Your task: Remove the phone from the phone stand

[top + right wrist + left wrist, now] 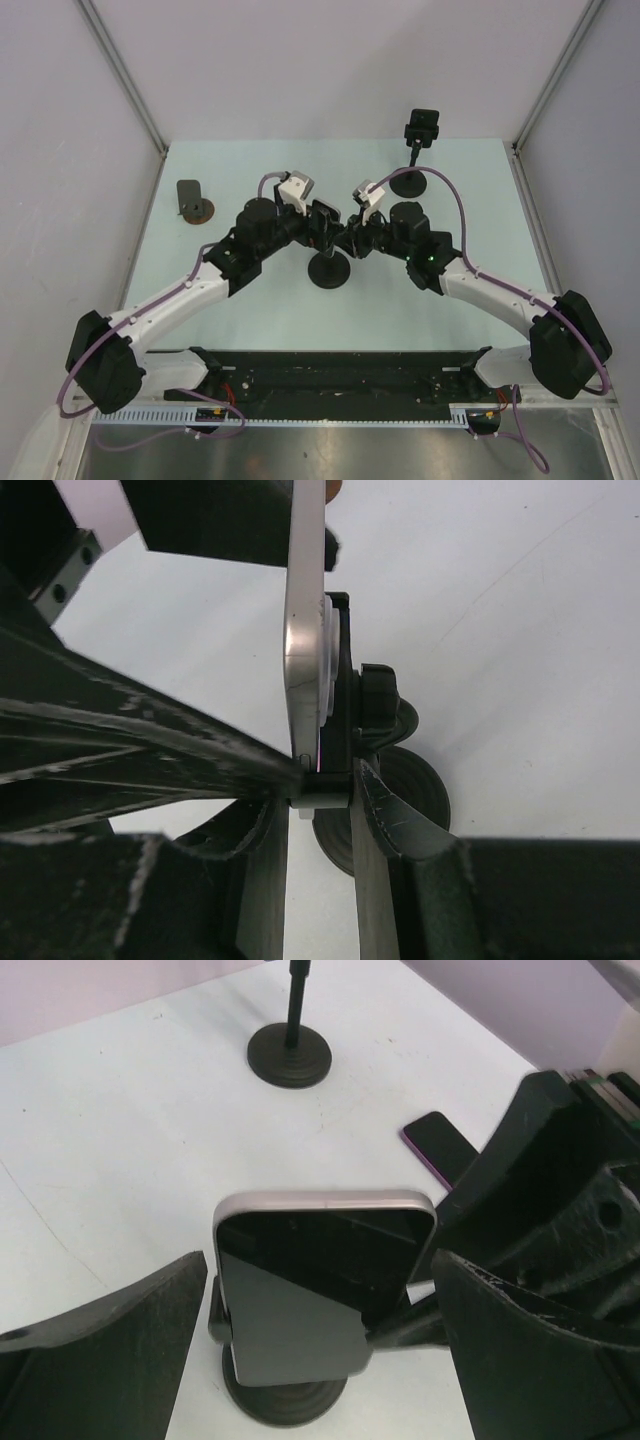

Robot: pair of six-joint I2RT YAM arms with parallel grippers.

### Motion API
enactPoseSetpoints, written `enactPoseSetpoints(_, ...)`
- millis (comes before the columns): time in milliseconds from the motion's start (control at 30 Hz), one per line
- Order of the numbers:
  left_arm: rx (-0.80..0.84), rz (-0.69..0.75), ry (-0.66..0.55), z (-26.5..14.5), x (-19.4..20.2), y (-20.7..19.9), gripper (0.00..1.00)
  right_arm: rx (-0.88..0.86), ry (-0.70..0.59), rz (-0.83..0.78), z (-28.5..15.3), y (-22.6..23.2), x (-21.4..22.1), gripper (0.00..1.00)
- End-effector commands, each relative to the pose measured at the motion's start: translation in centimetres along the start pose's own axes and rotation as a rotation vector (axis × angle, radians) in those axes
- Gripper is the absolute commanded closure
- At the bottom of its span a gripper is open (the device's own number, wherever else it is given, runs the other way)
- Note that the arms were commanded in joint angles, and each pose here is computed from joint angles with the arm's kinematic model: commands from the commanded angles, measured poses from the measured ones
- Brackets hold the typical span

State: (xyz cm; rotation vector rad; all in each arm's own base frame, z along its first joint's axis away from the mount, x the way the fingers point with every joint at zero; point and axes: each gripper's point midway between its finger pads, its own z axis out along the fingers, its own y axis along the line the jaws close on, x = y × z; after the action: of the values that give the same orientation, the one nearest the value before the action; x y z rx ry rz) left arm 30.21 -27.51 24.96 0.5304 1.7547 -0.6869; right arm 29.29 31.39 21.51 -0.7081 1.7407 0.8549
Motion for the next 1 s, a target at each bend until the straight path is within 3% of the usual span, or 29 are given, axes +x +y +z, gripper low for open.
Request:
enactPoseSetpoints(0, 0.005, 0.001, -0.092, 1.2, -2.1, -0.8, 0.0, 0.017, -0.06, -0.014, 0.5, -0.3, -1.6, 1.0)
enactPoseSetpoints(133, 0.026, 0.01, -0.097, 1.7, -2.1, -1.3, 0.0, 0.011, -0.059, -0.015, 0.6, -0.2, -1.6, 1.0)
enactPoseSetpoints(267, -0.057, 0.002, -0.08, 2.2, -0.9, 0.1, 0.01, 0.009, -0.055, -0.017, 0.5, -0.1, -1.5, 1.0)
enactPoseSetpoints(367, -0.075, 0.013, -0.053, 2.5, 0.4, 0.7, 0.06, 0.012, -0.054, -0.018, 0.4, -0.2, -1.5, 1.0)
enactPoseSetpoints(467, -0.071, 0.001, -0.034, 2.6, 1.4, 0.7, 0.17, 0.012, -0.054, -0.021, 0.3, -0.2, -1.6, 1.0)
enactPoseSetpoints(533, -0.059, 0.0, -0.03, 2.6, 1.6, 0.5, 0.34, 0.007, -0.057, -0.021, 0.2, -0.2, -1.7, 1.0)
enactPoseSetpoints(567, -0.057, 0.0, -0.031, 2.6, 1.5, 0.4, 0.49, 0.004, -0.056, -0.021, 0.1, -0.1, -1.7, 1.0)
enactPoseSetpoints(633, -0.052, 0.009, -0.036, 2.7, 1.3, 0.4, 0.67, -0.005, -0.052, -0.02, 0.1, -0.3, -1.6, 1.0)
enactPoseSetpoints(667, -0.049, 0.012, -0.043, 2.6, 0.9, 0.3, 0.88, -0.009, -0.048, -0.015, 0.1, -0.4, -1.5, 1.0)
enactPoseSetpoints(700, -0.049, 0.023, -0.045, 2.6, 0.8, 0.3, 0.97, -0.024, -0.044, -0.013, -0.1, -0.3, -1.5, 1.0)
enactPoseSetpoints(967, -0.053, 0.069, -0.023, 2.2, 1.1, 2.0, 1.0, -0.049, -0.024, -0.003, -1.1, -1.5, -1.4, 1.0)
